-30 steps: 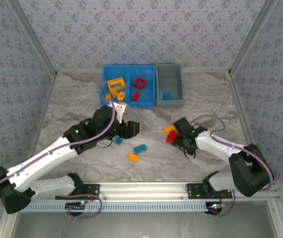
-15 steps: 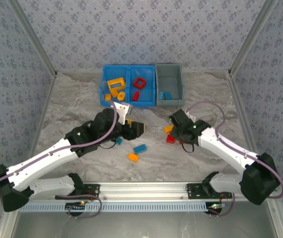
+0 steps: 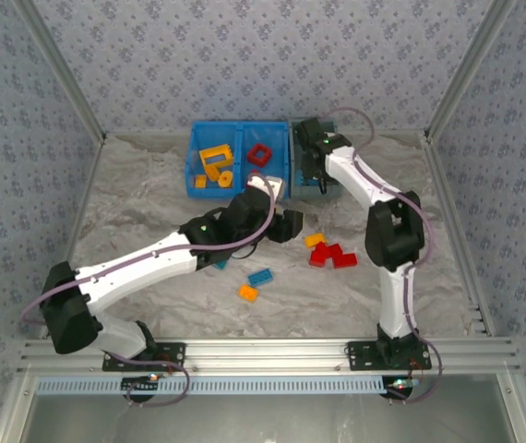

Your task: Sort the legos into containers by color

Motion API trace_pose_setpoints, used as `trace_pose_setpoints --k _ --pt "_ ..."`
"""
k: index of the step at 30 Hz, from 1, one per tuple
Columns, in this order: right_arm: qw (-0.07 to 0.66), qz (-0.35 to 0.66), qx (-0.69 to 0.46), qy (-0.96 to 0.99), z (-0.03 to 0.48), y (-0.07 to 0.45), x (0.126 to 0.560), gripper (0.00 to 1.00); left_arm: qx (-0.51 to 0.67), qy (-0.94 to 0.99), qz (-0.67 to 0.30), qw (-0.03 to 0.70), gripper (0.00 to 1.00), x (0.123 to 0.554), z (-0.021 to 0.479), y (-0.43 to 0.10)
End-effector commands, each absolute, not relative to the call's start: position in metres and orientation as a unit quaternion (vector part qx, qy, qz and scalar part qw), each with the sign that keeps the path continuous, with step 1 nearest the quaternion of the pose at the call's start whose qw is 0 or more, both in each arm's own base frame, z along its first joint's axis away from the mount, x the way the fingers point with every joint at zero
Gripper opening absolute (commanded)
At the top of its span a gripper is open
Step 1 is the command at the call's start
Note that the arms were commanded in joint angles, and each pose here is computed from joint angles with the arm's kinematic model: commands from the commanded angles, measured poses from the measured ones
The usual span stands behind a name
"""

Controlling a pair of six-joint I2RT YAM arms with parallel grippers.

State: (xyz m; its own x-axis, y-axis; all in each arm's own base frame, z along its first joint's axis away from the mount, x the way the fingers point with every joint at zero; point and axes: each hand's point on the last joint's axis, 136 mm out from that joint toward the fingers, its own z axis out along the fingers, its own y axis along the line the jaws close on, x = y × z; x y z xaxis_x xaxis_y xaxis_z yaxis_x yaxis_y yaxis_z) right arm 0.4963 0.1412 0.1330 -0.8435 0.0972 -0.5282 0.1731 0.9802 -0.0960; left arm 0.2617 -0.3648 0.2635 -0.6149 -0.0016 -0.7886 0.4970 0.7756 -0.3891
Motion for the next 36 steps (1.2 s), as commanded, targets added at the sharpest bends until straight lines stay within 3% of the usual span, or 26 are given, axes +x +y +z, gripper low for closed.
trace_pose_setpoints --k 1,6,14,26,31,36 --pt "0.236 -0.123 0.041 0.963 0.118 0.123 0.506 0.39 0.147 0.824 -0.330 0.436 0.67 0.268 0.292 -0.380" --pt "0.220 -0.141 0.033 0.965 0.091 0.123 0.522 0.41 0.150 0.828 -0.328 0.429 0.67 0.268 0.287 -0.384" --pt "0.226 -0.150 0.037 0.962 0.095 0.123 0.527 0.64 0.152 0.839 -0.315 0.416 0.67 0.264 0.273 -0.377" --pt "0.335 -0.099 0.045 0.936 0.215 0.140 0.511 0.65 0.129 0.871 -0.271 0.390 0.67 0.255 0.243 -0.345" --pt "0.390 -0.065 0.053 0.917 0.273 0.141 0.477 0.64 0.120 0.887 -0.245 0.373 0.67 0.246 0.226 -0.324" --pt "0.429 -0.010 0.050 0.902 0.300 0.143 0.425 0.64 0.121 0.901 -0.214 0.356 0.67 0.238 0.209 -0.305"
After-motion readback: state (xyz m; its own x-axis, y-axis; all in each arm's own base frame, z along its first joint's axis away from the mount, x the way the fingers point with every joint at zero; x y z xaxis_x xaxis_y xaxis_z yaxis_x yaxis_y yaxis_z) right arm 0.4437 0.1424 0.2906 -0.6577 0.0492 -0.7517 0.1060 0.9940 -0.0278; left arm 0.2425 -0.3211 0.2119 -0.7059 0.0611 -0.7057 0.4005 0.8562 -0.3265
